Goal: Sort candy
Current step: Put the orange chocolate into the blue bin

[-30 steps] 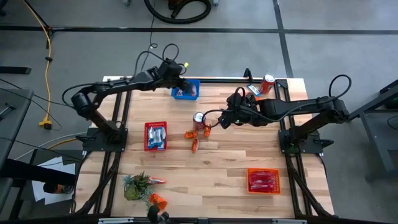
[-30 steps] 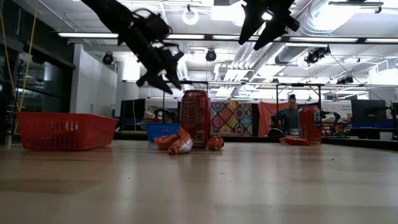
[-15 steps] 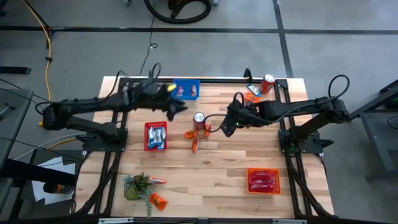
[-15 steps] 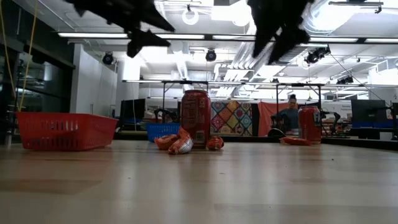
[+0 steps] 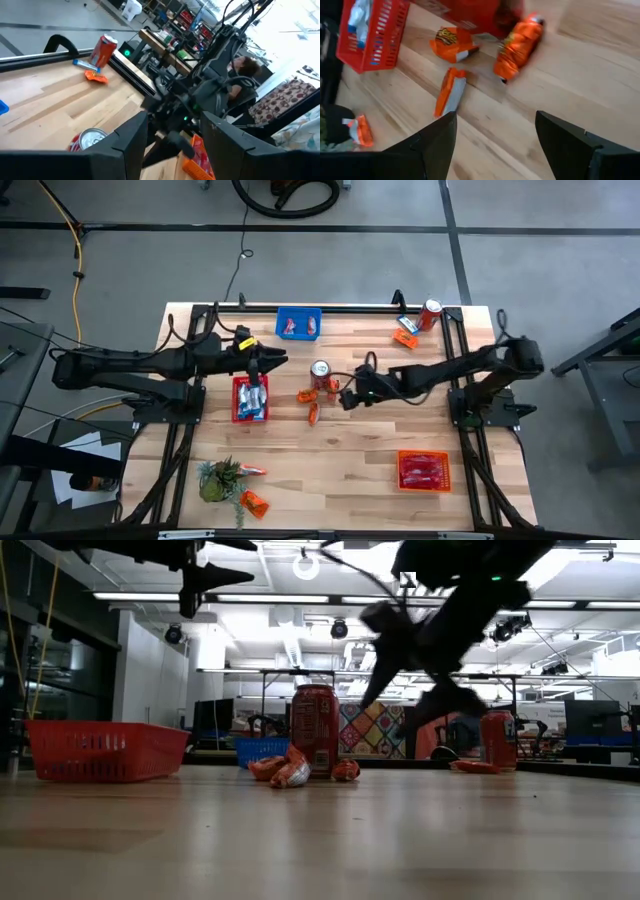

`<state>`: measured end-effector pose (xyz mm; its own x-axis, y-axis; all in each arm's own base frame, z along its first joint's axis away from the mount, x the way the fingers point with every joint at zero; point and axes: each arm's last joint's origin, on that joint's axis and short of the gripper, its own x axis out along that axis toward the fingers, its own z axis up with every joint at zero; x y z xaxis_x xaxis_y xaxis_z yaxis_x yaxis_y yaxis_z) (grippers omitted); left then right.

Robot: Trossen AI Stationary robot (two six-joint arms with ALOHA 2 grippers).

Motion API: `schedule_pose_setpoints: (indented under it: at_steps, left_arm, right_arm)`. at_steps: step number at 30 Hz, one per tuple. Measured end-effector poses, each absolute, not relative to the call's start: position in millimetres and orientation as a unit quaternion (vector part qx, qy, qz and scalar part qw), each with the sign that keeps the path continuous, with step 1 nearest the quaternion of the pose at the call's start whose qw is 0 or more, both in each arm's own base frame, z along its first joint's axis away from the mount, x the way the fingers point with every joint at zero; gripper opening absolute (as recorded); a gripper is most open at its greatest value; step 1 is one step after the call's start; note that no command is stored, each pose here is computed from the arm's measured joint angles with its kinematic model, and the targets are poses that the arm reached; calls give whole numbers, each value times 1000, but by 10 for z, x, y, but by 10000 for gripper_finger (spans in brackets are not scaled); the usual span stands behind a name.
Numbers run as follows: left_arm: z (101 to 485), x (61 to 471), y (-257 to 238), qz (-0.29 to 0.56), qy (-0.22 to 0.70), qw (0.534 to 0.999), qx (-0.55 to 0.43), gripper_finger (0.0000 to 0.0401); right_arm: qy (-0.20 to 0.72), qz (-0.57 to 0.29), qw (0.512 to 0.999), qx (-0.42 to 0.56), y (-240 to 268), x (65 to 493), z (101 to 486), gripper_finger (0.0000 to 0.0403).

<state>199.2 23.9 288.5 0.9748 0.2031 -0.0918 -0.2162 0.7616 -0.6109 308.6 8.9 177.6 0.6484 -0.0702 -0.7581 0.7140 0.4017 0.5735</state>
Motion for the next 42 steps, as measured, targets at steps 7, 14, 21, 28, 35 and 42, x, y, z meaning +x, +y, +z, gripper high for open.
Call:
schedule_pose_setpoints:
  at_steps: [7, 14, 21, 28, 35, 42]
  left_arm:
    - [2887, 1985, 241, 112, 10, 938, -327, 170]
    - [2887, 1985, 241, 112, 10, 938, -327, 170]
    - [2881, 1985, 240, 111, 13, 938, -327, 170]
    - [2881, 1985, 240, 112, 14, 938, -327, 170]
    - [2880, 1985, 240, 112, 14, 940, -323, 170]
    - [2880, 1985, 240, 112, 14, 940, -322, 170]
  right_arm:
    - [421, -278, 768, 395, 67, 3563, 1715, 260]
    - [447, -331, 757, 342, 41, 3888, 1539, 259]
    - [451, -365, 754, 307, 22, 3975, 1453, 248]
    - [474, -369, 748, 281, 19, 3926, 1448, 115]
    - [477, -364, 751, 276, 20, 3928, 1445, 15]
    - [489, -352, 750, 272, 100, 3850, 1560, 46]
